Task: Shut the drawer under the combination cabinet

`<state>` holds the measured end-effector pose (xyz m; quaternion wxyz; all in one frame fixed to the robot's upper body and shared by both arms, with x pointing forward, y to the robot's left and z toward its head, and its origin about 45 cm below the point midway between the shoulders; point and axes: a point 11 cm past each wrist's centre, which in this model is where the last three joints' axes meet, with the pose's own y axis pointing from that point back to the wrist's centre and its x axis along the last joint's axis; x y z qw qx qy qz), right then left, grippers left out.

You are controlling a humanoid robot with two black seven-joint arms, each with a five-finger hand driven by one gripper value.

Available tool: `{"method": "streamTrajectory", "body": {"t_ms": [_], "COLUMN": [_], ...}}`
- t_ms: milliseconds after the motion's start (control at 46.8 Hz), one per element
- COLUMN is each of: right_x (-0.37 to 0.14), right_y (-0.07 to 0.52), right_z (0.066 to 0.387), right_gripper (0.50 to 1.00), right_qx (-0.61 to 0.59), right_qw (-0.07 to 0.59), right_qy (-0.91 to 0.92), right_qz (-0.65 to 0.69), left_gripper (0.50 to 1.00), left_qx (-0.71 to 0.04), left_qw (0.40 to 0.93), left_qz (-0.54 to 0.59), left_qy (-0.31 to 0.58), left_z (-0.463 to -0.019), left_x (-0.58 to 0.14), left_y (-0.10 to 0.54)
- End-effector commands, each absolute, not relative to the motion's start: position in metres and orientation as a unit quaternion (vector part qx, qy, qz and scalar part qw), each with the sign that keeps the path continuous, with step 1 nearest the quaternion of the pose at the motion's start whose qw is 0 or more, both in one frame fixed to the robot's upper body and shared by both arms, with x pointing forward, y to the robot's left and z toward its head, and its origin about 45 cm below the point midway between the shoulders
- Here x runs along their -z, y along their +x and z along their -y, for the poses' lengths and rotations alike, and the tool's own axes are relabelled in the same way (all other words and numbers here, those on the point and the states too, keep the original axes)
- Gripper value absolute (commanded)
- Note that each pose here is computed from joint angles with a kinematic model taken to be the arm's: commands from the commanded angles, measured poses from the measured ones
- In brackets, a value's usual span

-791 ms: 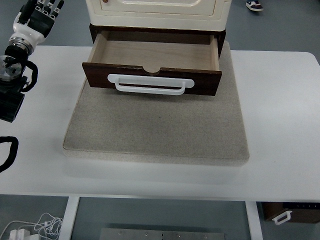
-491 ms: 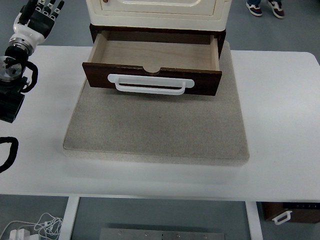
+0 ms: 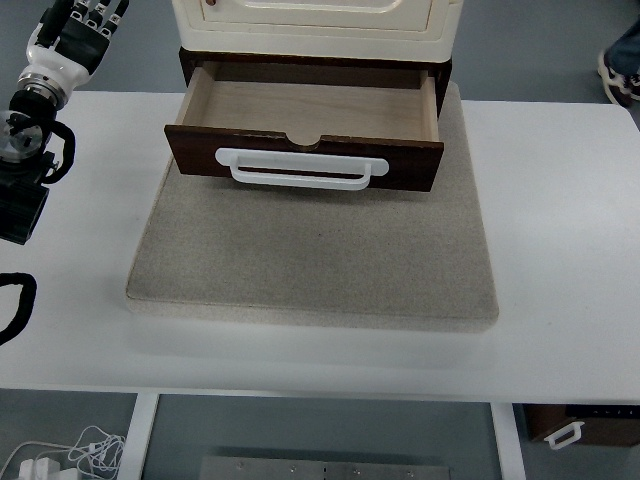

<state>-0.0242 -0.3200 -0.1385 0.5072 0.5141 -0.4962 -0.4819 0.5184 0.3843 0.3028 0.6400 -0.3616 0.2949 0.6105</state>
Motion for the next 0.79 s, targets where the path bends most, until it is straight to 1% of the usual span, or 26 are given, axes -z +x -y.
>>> {"method": "streamTrajectory", "body": {"t_ms": [0, 449, 641, 769], "right_x": [0.138, 0.138, 0.138, 0.139], "right_y": [-0.024, -0.024, -0.024, -0.024], "right_z": [0.320, 0.320, 0.320, 0.320], "right_gripper": [0.952, 0.952, 0.952, 0.952], "right_qx": [0.481, 0.482, 0.482, 0.482], "right_qw": [0.508, 0.507, 0.507, 0.507], "right_qy": [0.514, 0.514, 0.514, 0.514], "right_qz": [0.496, 0.497, 0.496, 0.496], "left_gripper": [0.996, 0.996, 0.996, 0.996], "left_qx": [-0.609, -0.622, -0.639, -0.636], "left_qw": [0.641, 0.639, 0.636, 0.650], "left_qz": [-0.295, -0.287, -0.249, -0.217], "left_qy": [-0.361, -0.349, -0.354, -0.355], "left_z": [-0.384, -0.395, -0.433, -0.446], "left_x": [-0.301, -0.295, -0.324, -0.352], "left_y": [0.518, 0.513, 0.507, 0.506]}}
